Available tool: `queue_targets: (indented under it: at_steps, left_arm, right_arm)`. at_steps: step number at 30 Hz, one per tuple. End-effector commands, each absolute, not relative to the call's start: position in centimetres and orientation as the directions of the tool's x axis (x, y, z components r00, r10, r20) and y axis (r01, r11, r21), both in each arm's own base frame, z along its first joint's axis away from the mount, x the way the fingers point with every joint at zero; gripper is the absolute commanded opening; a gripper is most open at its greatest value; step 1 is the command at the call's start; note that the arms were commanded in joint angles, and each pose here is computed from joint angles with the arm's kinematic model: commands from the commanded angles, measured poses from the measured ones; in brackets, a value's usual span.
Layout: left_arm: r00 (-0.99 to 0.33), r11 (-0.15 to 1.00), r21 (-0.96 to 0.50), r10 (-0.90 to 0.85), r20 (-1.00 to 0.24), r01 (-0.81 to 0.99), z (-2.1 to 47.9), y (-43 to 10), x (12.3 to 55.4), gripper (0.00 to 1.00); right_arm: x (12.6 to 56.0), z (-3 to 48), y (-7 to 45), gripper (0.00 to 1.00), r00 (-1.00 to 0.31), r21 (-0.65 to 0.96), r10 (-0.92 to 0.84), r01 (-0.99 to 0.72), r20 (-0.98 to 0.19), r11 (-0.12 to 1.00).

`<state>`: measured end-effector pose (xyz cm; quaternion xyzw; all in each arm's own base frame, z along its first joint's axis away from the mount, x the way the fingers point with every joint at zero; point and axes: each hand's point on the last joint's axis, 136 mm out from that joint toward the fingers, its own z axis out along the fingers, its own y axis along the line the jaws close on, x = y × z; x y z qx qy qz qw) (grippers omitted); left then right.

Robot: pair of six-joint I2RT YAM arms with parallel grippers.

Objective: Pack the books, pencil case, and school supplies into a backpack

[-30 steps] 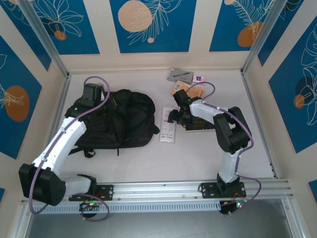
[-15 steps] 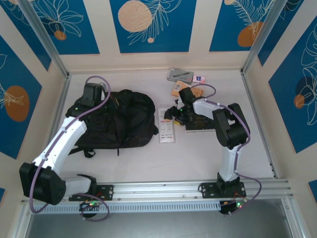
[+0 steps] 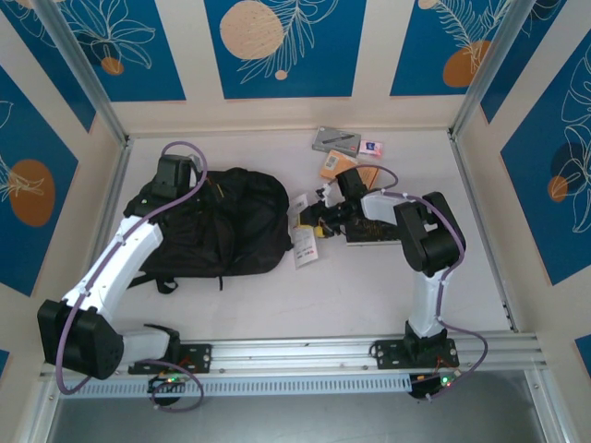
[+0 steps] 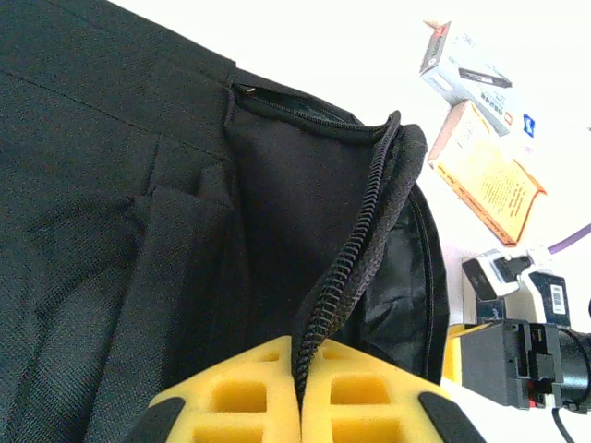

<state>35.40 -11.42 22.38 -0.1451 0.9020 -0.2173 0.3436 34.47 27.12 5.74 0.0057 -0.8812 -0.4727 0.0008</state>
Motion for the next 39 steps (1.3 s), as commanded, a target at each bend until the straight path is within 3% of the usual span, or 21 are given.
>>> queue_targets:
  at_steps: [1, 7, 10, 18, 26, 32, 39]
  left_arm:
    - [-0.737, 0.859, -0.497, -0.413, -0.535, -0.121, 21.6, -11.3, 35.2, 0.0]
    - [-0.735, 0.859, -0.5, -0.409, -0.54, -0.111, 21.9, -11.4, 35.2, 0.0]
    - [-0.742, 0.858, -0.504, -0.4, -0.538, -0.098, 22.0, -11.6, 35.1, 0.0]
    - [-0.757, 0.855, -0.519, -0.357, -0.548, -0.027, 23.8, -12.8, 34.5, 0.0]
    - [-0.776, 0.796, -0.595, -0.307, -0.55, 0.107, 26.4, -15.8, 33.4, 0.0]
    - [-0.764, 0.718, -0.66, -0.294, -0.574, 0.22, 29.8, -18.1, 32.3, 0.0]
    - [-0.74, 0.641, -0.688, -0.268, -0.617, 0.341, 34.8, -20.1, 30.5, 0.0]
  right_arm:
    - [33.8, 5.4, 26.7, 0.45, -0.999, 0.832, -0.028, 0.013, 0.034, 0.554]
    - [33.3, 2.8, 26.1, 0.2, -0.997, 0.771, -0.019, 0.049, 0.079, 0.634]
    - [33.8, 3.3, 25.1, 0.0, -0.999, 0.737, 0.019, 0.033, 0.027, 0.675]
    - [34.8, 8.9, 19.9, 0.0, -0.96, 0.631, 0.205, 0.039, -0.193, 0.775]
    - [34.9, 18.6, 18.6, 0.0, -0.828, 0.572, 0.269, -0.075, -0.492, 0.817]
    - [33.1, 25.8, 21.5, 0.0, -0.684, 0.591, 0.25, -0.322, -0.685, 0.74]
    - [30.5, 28.4, 26.8, 0.0, -0.671, 0.604, 0.176, -0.482, -0.721, 0.635]
